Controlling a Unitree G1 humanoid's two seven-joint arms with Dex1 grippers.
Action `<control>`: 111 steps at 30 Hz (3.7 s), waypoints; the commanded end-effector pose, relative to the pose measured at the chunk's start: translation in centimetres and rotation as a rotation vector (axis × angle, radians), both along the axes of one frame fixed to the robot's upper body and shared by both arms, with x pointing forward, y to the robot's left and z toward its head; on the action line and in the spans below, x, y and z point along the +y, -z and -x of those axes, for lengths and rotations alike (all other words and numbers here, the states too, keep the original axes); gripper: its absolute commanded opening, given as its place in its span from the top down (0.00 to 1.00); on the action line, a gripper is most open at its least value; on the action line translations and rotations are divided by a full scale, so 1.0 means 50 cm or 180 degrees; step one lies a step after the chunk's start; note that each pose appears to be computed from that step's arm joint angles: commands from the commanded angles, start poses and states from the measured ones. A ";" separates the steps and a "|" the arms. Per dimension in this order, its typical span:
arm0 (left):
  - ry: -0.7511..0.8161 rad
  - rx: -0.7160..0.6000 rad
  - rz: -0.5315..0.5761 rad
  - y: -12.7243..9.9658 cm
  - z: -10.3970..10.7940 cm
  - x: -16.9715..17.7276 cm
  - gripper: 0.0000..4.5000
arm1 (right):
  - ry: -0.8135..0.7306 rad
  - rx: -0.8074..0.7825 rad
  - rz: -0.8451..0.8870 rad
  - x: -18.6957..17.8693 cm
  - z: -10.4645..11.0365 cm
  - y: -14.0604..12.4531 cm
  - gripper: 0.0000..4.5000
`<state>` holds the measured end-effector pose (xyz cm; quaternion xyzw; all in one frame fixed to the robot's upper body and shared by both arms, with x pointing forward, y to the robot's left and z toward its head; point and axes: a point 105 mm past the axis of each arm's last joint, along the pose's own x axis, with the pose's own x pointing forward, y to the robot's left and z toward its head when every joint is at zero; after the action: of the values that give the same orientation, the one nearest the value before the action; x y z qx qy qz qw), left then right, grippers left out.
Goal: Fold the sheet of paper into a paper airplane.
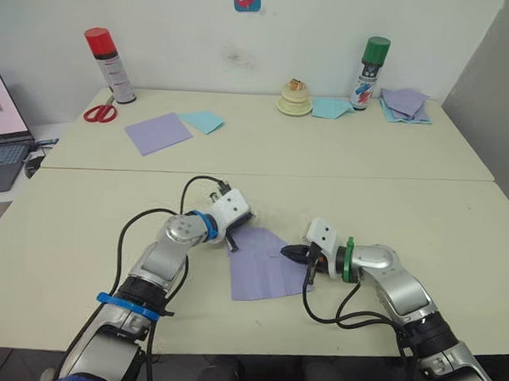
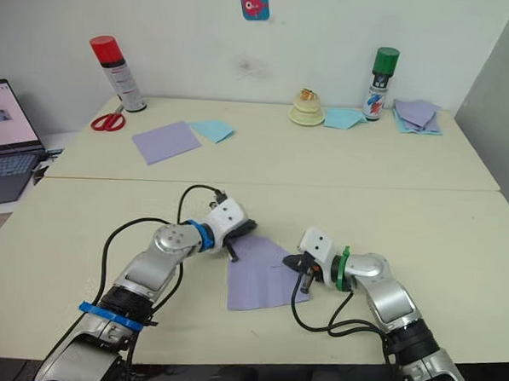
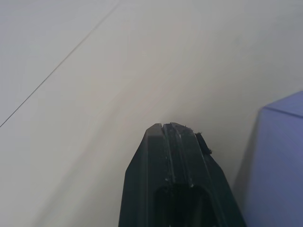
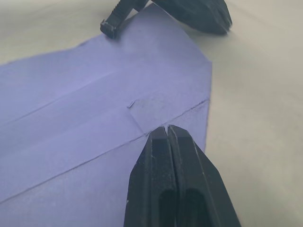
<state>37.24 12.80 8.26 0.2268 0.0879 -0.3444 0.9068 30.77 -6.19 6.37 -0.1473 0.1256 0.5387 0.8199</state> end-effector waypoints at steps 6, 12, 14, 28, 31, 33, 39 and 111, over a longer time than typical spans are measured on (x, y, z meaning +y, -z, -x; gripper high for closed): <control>0.0203 -0.0351 0.0806 -0.160 0.062 0.016 0.88 | -0.0073 -0.0210 -0.0487 -0.003 0.010 -0.098 0.71; 0.0647 0.0062 0.0724 -0.132 0.139 -0.031 0.50 | -0.0122 -0.0364 -0.0515 -0.004 0.019 -0.125 0.24; 0.0675 0.0218 0.0612 -0.100 0.154 -0.040 0.47 | -0.0169 -0.0358 -0.0547 -0.002 0.024 -0.128 0.08; 0.0581 0.0721 0.0574 0.017 0.170 -0.063 1.00 | 0.0006 -0.0230 -0.0722 0.008 0.021 -0.109 0.11; 0.0603 0.0722 0.0602 0.012 0.170 -0.061 1.00 | 0.0225 -0.0045 -0.0850 0.009 0.002 -0.108 0.28; 0.0613 0.0718 0.0598 0.010 0.170 -0.059 1.00 | 0.0274 0.0019 -0.0855 0.010 -0.003 -0.104 0.45; 0.0612 0.0667 0.0574 -0.002 0.170 -0.045 1.00 | 0.0316 0.0260 -0.0435 0.011 -0.015 -0.035 0.92; 0.0714 0.0147 0.0093 -0.034 0.097 -0.038 1.00 | 0.0137 0.0163 -0.0081 0.039 -0.007 -0.011 1.00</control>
<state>32.94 11.53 9.28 0.1837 0.0992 -0.4340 0.8764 31.18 -4.25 6.76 -0.1230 0.1453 0.5288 0.8271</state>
